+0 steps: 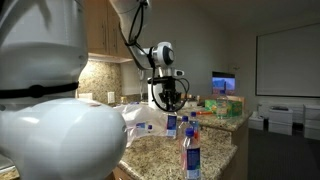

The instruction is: Pick up the bottles from the counter and put them in the plastic bag

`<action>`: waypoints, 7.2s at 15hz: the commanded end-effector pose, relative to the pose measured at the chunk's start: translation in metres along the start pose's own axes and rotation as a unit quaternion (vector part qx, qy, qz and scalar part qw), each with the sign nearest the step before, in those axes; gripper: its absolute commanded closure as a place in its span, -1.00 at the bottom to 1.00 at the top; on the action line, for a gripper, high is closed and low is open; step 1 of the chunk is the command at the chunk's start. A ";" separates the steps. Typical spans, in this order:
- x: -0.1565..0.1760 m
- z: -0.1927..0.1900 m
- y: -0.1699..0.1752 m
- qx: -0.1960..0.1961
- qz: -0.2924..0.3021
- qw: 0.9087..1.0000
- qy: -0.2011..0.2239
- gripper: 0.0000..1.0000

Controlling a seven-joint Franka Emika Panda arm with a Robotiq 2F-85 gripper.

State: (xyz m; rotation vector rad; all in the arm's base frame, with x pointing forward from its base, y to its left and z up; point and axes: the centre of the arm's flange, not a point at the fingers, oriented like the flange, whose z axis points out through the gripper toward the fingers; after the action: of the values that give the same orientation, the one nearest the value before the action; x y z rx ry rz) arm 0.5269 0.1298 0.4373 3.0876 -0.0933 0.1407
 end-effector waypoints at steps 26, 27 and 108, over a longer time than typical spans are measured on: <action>-0.071 0.189 -0.136 0.440 0.206 0.840 -0.241 0.81; -0.077 0.197 -0.140 0.437 0.204 0.839 -0.251 0.81; -0.008 0.014 0.102 0.073 0.043 0.996 -0.014 0.80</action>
State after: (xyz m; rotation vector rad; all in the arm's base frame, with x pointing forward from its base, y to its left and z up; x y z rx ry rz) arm 0.5231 0.0259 0.3994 3.1976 -0.2456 0.0957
